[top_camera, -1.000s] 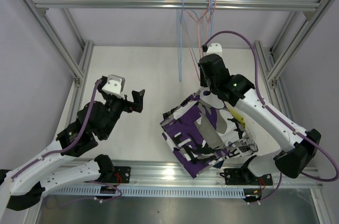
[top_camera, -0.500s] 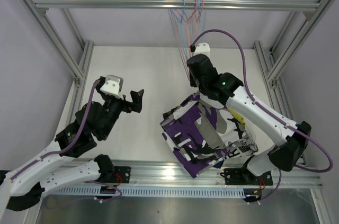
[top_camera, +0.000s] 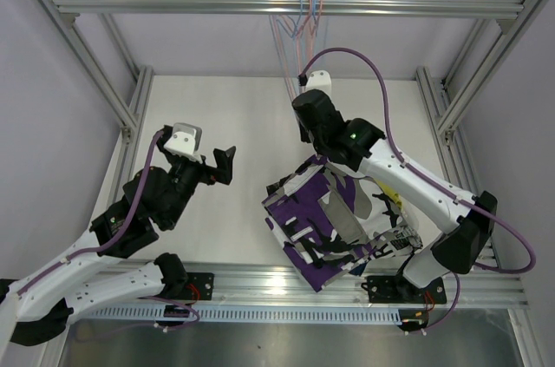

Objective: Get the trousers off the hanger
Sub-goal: Move the hanger to the clothesline.

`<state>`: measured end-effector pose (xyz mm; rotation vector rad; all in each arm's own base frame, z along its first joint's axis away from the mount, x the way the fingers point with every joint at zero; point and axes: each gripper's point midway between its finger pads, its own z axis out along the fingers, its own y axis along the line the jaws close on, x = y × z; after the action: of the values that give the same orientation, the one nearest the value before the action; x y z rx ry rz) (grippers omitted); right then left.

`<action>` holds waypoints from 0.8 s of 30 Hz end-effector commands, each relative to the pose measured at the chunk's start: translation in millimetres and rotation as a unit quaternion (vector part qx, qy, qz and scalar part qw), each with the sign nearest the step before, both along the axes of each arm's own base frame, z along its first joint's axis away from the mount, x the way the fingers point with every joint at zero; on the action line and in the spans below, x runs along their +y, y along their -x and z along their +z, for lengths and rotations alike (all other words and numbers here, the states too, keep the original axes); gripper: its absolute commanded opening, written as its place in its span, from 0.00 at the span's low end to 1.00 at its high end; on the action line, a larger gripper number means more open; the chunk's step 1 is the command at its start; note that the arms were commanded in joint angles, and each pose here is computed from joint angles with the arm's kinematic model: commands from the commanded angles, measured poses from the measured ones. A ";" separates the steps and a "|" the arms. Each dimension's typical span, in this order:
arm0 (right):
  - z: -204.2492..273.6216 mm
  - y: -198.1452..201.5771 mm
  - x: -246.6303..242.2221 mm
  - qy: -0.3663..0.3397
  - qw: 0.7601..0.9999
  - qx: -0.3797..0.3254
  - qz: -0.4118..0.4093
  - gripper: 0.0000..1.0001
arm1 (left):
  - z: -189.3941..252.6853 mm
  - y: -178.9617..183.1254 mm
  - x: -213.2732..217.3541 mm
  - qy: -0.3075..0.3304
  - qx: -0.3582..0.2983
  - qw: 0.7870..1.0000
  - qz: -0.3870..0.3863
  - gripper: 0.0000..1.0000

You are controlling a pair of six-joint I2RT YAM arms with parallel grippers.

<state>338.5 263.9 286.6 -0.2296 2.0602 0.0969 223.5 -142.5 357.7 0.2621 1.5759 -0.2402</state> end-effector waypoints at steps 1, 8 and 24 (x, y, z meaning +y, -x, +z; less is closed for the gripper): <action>2.8 4.0 11.2 0.003 1.000 0.002 0.016 0.00 | 5.1 0.5 -0.2 0.003 -0.010 1.000 -0.006 0.99; 13.2 9.3 -8.3 0.009 1.000 -0.006 -0.011 0.17 | 4.4 0.3 -1.4 0.002 -0.009 1.000 -0.008 1.00; 19.8 49.8 -20.2 -0.043 0.999 0.012 0.015 0.54 | 0.0 0.2 -8.0 -0.005 -0.003 1.000 -0.020 0.99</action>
<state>303.6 242.2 301.7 -0.2180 2.0648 0.1299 222.2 -146.9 357.4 0.2825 1.5747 -0.2595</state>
